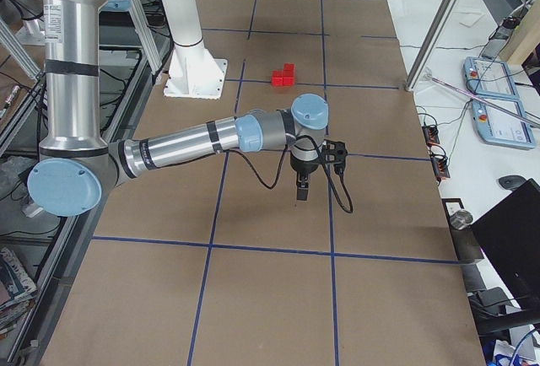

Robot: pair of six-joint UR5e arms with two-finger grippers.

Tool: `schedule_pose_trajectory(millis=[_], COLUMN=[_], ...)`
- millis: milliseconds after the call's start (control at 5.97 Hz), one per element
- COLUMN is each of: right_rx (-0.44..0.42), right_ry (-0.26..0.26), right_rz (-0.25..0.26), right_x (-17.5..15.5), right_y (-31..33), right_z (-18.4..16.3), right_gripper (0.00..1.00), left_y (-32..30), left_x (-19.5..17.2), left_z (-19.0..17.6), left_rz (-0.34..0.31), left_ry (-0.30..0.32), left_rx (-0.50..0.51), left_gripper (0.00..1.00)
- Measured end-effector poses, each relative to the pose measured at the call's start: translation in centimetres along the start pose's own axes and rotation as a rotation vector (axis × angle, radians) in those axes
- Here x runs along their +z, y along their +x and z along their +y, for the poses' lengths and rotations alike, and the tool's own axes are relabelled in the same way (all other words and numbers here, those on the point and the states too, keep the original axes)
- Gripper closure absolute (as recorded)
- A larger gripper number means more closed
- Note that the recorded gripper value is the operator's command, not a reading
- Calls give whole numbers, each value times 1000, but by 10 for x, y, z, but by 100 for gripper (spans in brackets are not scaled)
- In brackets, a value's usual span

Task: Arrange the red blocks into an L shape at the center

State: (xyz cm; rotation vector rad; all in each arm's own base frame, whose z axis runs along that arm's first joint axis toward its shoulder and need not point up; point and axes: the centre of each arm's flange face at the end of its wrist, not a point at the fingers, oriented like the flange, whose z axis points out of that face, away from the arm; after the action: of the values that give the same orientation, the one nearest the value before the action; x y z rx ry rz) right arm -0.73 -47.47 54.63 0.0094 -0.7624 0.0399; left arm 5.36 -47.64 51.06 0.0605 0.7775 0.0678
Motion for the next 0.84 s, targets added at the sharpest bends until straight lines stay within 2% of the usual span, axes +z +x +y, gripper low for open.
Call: schedule_pose_trajectory(millis=[167,335,670,837], right_rx=[-19,-33,-42,-43], right_ry=[-15,-21,-28,-29], right_rz=[3,0,-6,-19], right_x=[7,9,13,13], right_y=[24,42,54,53], right_z=[1,4,9,9], right_gripper=[0,0,0,0], left_y=[-51,-85,-107,-107], left_x=[6,10,7,5], left_z=[-1,8,28,28], left_rz=[-16,-4,58,64], left_ry=[-11,-25,-32,-28], left_rx=[41,39,-1,-3], left_gripper=[0,0,0,0])
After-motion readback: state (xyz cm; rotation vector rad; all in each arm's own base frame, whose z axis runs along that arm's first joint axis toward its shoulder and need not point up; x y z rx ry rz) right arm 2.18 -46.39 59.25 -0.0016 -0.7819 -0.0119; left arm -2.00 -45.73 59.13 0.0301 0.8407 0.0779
